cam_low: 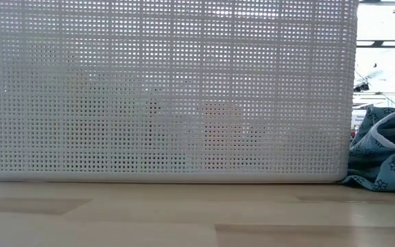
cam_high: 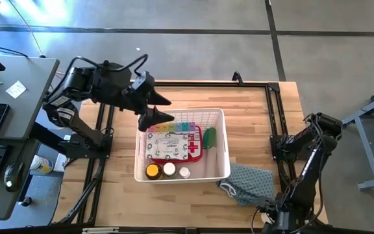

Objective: Pick & place medical supplies in basket/bin
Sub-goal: Put the orange pill bottle into the white container

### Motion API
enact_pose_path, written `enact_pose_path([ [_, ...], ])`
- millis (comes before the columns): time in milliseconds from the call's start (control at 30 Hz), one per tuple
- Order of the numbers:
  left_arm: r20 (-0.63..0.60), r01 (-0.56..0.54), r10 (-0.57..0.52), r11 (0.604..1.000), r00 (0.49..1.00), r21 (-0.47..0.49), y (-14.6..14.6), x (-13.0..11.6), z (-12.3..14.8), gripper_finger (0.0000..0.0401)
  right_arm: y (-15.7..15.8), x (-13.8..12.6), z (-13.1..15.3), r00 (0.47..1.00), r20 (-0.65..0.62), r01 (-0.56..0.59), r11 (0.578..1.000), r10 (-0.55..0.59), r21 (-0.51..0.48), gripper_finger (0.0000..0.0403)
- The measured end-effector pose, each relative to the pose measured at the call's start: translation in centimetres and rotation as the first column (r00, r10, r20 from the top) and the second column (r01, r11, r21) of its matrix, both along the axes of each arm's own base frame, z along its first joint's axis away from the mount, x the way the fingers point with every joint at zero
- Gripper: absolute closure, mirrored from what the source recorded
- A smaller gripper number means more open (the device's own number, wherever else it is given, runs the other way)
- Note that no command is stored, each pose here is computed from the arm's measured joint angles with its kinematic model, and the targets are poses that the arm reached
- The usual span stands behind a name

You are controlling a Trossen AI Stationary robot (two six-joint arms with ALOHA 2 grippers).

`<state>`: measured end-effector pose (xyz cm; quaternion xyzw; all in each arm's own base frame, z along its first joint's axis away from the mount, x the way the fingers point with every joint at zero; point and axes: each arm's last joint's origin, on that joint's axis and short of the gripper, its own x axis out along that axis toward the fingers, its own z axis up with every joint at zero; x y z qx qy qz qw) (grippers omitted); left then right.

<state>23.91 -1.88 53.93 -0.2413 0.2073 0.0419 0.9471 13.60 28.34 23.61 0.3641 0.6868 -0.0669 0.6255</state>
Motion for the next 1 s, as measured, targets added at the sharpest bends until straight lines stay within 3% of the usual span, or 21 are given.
enact_pose_path([
  [500, -0.099, 0.073, -0.072, 0.997, 0.993, 0.011, -0.5, 3.2, -2.0, 0.0016, -1.3, -1.1, -0.6, 0.999, 0.038, -0.012, 0.977, 0.02, -0.214, 0.0071],
  [1000, -0.109, 0.135, -0.13, 0.99, 0.985, 0.035, -0.6, 3.5, -2.3, 0.0016, -0.1, -0.4, -1.8, 0.998, 0.059, -0.016, 0.981, 0.028, -0.195, 0.002],
])
